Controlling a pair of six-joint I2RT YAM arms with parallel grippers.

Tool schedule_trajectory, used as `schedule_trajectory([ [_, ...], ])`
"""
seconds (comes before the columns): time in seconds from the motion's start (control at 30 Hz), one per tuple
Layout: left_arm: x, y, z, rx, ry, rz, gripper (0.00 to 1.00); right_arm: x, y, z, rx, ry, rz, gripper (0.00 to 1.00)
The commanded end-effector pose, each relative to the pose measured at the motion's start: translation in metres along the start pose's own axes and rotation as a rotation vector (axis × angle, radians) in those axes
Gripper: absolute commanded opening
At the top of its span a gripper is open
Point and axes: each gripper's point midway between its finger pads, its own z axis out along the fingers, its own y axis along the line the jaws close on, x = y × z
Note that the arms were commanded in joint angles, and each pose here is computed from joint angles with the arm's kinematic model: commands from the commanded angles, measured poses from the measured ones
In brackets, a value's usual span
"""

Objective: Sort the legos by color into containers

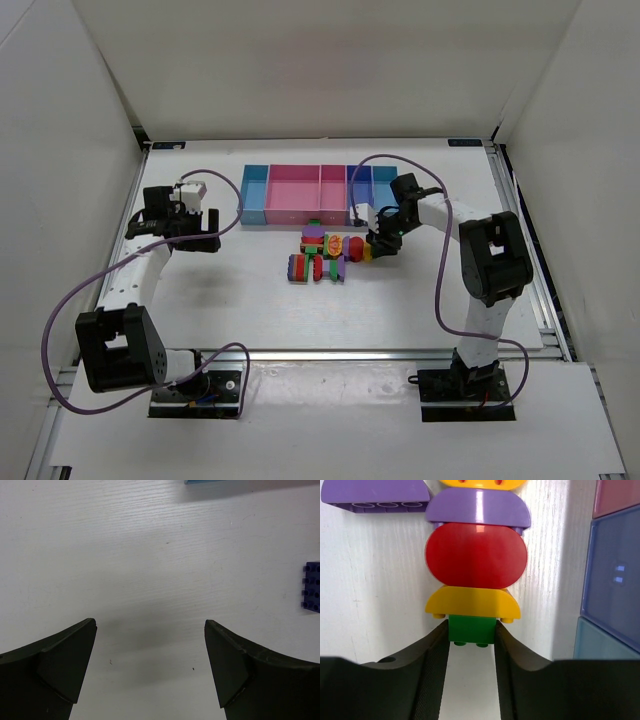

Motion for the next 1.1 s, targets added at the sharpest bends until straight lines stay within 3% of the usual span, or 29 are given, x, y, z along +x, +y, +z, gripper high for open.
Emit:
schedule_trajectory([
  [0.0, -0.013, 0.0, -0.009, 0.001, -0.039, 0.015, 0.99, -0.005, 0.0, -0.001, -0.004, -0.004, -0.013, 0.4],
  [0.13, -0.015, -0.006, -0.011, 0.032, -0.053, 0.02, 0.99, 0.0, 0.001, -0.001, 0.003, 0.024, 0.006, 0.26],
  [0.17, -0.016, -0.008, -0.012, 0.041, -0.058, 0.021, 0.99, 0.0, 0.002, -0.002, 0.006, 0.024, 0.022, 0.17],
  [0.23, -0.019, -0.018, -0.017, 0.087, -0.082, 0.035, 0.99, 0.001, 0.005, -0.008, 0.021, 0.032, 0.034, 0.14],
  [0.57, -0.053, -0.079, -0.06, 0.4, -0.2, -0.041, 0.96, -0.055, 0.008, -0.075, 0.225, -0.088, 0.02, 0.12],
  [0.87, -0.068, -0.136, -0.08, 0.825, -0.1, -0.24, 0.95, -0.118, 0.016, -0.088, 0.26, -0.207, -0.057, 0.1],
  [1.07, -0.08, -0.148, -0.083, 0.996, -0.042, -0.298, 0.98, -0.156, 0.024, -0.081, 0.242, -0.277, -0.107, 0.09],
])
